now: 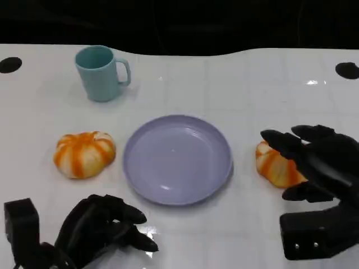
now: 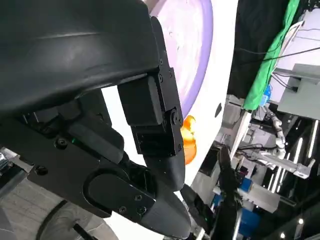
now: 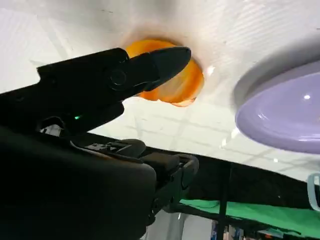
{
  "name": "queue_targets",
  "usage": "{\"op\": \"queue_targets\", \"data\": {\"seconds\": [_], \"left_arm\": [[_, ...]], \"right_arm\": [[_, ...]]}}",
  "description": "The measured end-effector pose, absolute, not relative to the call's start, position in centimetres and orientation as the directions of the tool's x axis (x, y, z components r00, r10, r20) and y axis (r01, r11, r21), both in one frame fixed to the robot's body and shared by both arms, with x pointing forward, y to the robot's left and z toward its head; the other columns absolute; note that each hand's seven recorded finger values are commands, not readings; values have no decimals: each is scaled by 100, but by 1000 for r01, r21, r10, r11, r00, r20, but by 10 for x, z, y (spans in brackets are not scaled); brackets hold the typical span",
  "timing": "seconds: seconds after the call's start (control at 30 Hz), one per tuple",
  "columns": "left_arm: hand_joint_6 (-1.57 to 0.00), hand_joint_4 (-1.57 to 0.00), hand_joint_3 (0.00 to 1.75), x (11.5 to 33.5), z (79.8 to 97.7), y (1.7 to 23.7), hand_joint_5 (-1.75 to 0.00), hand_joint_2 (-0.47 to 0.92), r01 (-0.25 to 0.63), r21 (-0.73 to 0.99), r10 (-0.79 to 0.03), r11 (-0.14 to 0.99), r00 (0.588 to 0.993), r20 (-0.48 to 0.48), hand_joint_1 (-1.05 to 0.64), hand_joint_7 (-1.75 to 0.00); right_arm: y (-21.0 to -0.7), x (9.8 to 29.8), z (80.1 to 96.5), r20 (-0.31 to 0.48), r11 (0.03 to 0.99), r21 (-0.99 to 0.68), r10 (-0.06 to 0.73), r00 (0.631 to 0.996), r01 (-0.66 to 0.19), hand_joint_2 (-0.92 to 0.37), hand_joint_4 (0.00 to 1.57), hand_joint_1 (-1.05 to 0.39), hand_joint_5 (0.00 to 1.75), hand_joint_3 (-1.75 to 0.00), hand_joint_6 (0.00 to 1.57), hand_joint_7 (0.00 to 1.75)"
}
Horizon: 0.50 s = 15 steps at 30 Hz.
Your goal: Grasp the bread from the table and place it into the plate.
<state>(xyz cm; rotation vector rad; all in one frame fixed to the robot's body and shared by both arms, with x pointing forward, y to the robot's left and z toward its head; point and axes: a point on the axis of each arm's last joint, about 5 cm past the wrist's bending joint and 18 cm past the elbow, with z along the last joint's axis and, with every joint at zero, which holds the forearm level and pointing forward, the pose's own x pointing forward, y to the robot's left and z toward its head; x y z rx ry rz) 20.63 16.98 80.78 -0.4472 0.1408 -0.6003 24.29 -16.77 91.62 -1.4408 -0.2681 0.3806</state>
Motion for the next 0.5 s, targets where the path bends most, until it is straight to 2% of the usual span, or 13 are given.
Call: {"op": "queue_targets", "data": {"seconds": [0.27,0.5], "left_arm": [[-157,-157,0,206,808,170,-19,65,514,-445,-574,733,819,2,-105,-1],[-157,-157,0,206,808,170,-19,65,515,-445,-573,733,819,3,-105,-1]], "right_arm": [[-154,259,903,-137,27,-987,398,907,-161,-91,21,-75,1,-1,17,1],[-151,268,890,-202,-5,-976,378,904,-216,-89,22,-73,1,0,19,1]]}}
